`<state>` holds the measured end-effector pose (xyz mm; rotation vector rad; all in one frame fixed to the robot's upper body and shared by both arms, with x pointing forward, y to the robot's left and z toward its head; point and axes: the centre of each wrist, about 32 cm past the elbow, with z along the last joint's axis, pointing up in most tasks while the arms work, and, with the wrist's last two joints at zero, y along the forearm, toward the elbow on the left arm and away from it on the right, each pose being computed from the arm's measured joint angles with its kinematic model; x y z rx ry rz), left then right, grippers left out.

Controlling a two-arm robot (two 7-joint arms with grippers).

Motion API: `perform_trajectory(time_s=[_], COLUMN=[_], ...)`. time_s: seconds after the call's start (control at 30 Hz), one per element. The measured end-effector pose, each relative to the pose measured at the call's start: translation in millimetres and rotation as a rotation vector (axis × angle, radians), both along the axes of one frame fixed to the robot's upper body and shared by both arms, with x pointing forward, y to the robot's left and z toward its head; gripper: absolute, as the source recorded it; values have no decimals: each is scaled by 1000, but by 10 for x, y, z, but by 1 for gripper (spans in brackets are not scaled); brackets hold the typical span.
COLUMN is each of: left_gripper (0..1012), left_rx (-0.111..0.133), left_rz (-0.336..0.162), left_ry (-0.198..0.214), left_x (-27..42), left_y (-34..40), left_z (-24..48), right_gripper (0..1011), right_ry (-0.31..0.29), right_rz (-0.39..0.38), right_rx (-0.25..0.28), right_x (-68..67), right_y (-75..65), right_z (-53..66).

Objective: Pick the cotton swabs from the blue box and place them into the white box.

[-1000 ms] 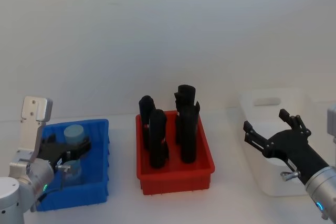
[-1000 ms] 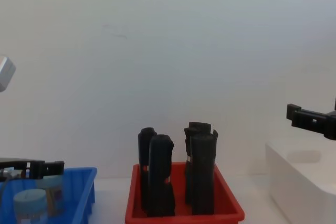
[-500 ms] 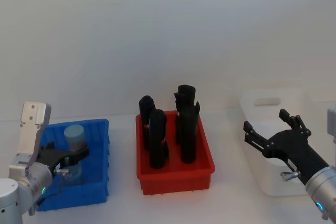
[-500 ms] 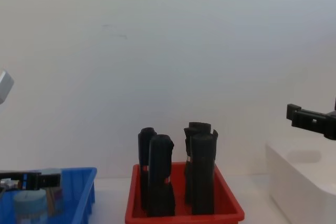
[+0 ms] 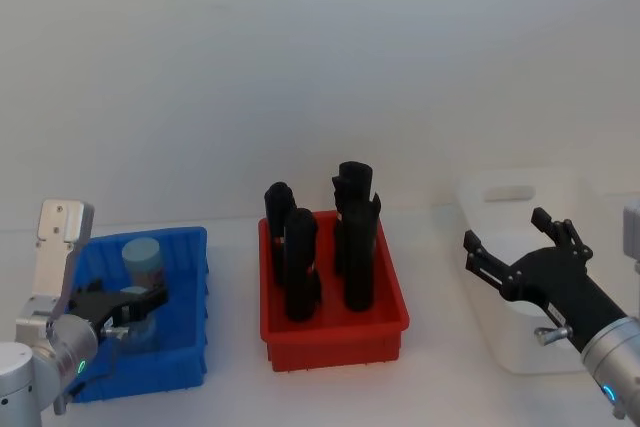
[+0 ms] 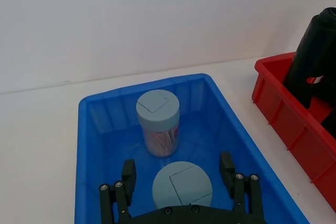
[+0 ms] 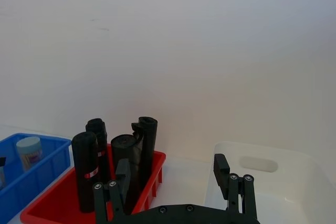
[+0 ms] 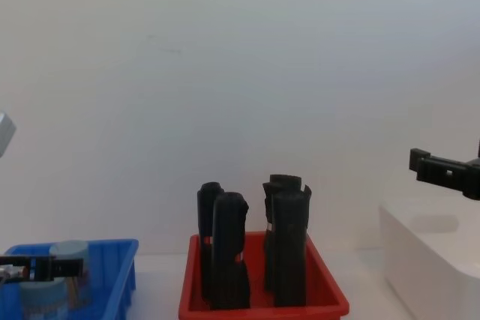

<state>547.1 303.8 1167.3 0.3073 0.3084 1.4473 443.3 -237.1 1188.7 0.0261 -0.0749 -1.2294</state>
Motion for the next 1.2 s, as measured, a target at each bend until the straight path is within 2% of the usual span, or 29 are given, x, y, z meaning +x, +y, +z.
perform_trajectory(time_s=[0.27, 0.37, 0.7, 0.8, 0.97, 1.07, 1.1, 1.2], left_gripper=[1003, 963, 678, 651, 651, 651, 651, 651], left_rx=[-17, -20, -26, -25, -21, -14, -14, -4], left_rz=[4, 5, 15, 16, 12, -1, -1, -24], left_ry=[18, 22, 35, 34, 22, 0, 0, -28], left_x=[17, 20, 22, 16, 6, -3, -3, -10], left_y=[10, 11, 16, 14, 7, -12, -12, -35], left_z=[-37, -45, -51, -41, -2, 65, 65, 151], right_gripper=[1002, 1002, 1002, 1002, 1002, 1002, 1002, 1002], right_ry=[0, 0, 0, 0, 0, 0, 0, 0], right_rz=[0, 0, 0, 0, 0, 0, 0, 0], right_rx=[0, 0, 0, 0, 0, 0, 0, 0], right_x=[0, 0, 0, 0, 0, 0, 0, 0], right_y=[0, 0, 0, 0, 0, 0, 0, 0], right_z=[0, 0, 0, 0, 0, 0, 0, 0])
